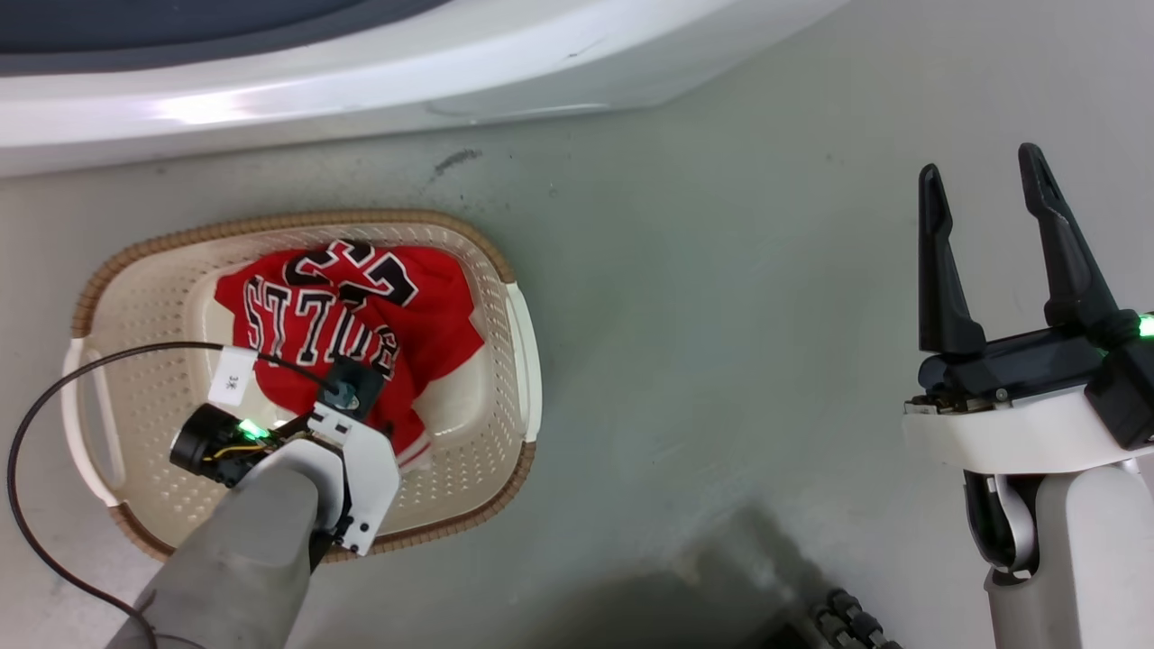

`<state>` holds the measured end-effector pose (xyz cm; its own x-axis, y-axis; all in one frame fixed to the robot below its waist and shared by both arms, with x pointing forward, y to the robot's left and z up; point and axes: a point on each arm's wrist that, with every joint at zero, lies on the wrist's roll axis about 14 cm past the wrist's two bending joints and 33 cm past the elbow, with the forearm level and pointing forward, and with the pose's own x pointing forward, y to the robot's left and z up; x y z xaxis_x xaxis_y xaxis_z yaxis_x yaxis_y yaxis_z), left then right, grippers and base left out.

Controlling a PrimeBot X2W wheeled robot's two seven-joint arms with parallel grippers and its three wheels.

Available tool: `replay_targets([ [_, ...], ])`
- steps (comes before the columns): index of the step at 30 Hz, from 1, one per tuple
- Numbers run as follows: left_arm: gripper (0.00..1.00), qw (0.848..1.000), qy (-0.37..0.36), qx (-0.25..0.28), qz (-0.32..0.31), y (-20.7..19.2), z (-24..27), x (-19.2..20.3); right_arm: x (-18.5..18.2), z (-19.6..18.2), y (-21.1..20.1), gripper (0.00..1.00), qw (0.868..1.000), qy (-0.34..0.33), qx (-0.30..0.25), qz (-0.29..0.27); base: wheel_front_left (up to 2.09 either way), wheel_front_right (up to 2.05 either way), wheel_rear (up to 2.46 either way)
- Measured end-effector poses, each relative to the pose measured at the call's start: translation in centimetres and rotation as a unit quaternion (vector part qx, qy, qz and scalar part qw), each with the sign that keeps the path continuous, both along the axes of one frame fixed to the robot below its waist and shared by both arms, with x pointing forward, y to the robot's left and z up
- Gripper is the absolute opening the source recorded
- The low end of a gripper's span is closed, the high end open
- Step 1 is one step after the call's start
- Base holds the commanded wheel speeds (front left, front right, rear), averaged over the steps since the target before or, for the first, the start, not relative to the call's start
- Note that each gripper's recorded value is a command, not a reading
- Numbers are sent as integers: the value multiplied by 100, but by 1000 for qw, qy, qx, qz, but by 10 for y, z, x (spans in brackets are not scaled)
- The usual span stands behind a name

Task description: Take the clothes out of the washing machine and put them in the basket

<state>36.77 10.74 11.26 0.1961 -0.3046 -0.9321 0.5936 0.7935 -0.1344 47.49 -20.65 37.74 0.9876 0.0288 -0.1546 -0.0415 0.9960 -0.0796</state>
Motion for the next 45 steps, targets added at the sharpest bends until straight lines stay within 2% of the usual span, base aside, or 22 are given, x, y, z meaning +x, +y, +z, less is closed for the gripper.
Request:
replay_targets([
  [4,100,1000,-24,-19,6,-7,15,2,-1,12,3,100,1000,-13,3,3,0,0,0],
  [15,100,989,-109,-63,83,-11,77,11,-23,51,16,100,999,-41,9,16,0,0,0],
  [24,100,959,-228,-95,136,0,148,36,-45,83,30,100,997,-70,16,33,0,0,0],
  [28,100,937,-290,-108,163,8,185,49,-54,94,36,100,996,-81,16,41,0,0,0],
  [36,100,882,-401,-130,210,27,257,64,-68,112,47,100,993,-100,20,55,0,0,0],
  [45,100,804,-519,-151,248,50,342,81,-85,123,49,100,992,-111,21,58,0,0,0],
])
